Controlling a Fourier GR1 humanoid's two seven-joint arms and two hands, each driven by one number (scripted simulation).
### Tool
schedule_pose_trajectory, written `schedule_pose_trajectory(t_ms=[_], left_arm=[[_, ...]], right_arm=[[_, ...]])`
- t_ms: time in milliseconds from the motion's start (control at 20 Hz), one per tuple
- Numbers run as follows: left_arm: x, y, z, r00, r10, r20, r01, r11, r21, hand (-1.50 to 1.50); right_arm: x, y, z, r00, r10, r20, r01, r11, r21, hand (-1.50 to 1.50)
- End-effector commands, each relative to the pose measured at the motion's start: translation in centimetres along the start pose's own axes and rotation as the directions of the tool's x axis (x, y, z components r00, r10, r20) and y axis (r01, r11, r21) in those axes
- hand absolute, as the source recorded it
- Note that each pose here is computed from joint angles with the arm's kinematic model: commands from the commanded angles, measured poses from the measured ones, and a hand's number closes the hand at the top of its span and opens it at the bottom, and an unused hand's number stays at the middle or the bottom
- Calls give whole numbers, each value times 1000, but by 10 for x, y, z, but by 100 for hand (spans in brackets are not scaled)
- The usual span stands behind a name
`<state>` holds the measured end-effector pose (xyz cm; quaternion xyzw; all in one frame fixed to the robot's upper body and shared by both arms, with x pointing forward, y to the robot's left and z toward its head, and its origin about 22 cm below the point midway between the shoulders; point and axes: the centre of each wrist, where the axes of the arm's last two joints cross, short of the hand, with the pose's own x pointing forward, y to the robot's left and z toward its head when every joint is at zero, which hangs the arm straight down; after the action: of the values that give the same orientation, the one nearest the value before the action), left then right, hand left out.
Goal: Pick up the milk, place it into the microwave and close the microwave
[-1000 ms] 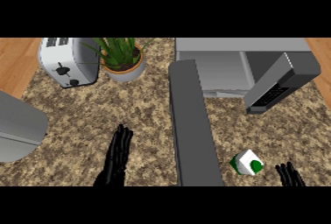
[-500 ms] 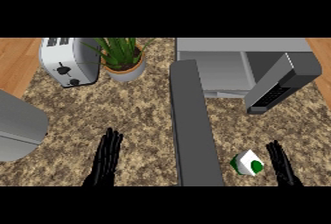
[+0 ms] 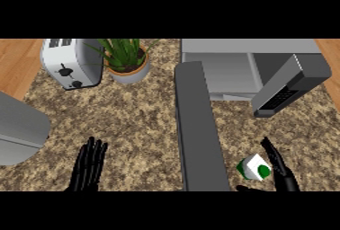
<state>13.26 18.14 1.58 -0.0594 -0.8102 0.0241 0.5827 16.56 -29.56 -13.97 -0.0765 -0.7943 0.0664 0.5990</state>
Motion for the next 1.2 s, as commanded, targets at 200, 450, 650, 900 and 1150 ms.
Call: schedule_pose_trajectory(t_ms=[200, 450, 650, 900, 1150], left_arm=[[3, 15, 6, 1000, 2, 9, -2, 1000, 7, -150], [-2, 13, 0, 1000, -10, 2, 10, 1000, -24, -150], [6, 36, 6, 1000, -19, 13, 19, 1000, -13, -150], [18, 43, 16, 1000, 12, 21, -11, 1000, -26, -150], [1, 53, 13, 1000, 17, 13, -17, 1000, -7, -150]], right_arm=[[-34, 7, -7, 999, 29, 17, -28, 997, -67, 150], [-42, -5, -12, 991, 130, -26, -131, 990, -49, 150], [-42, -10, -30, 975, 223, -24, -222, 975, 22, 150], [-35, -3, -73, 958, 272, -88, -280, 954, -106, 150], [-36, 2, -74, 996, 70, 58, -65, 995, -80, 150]])
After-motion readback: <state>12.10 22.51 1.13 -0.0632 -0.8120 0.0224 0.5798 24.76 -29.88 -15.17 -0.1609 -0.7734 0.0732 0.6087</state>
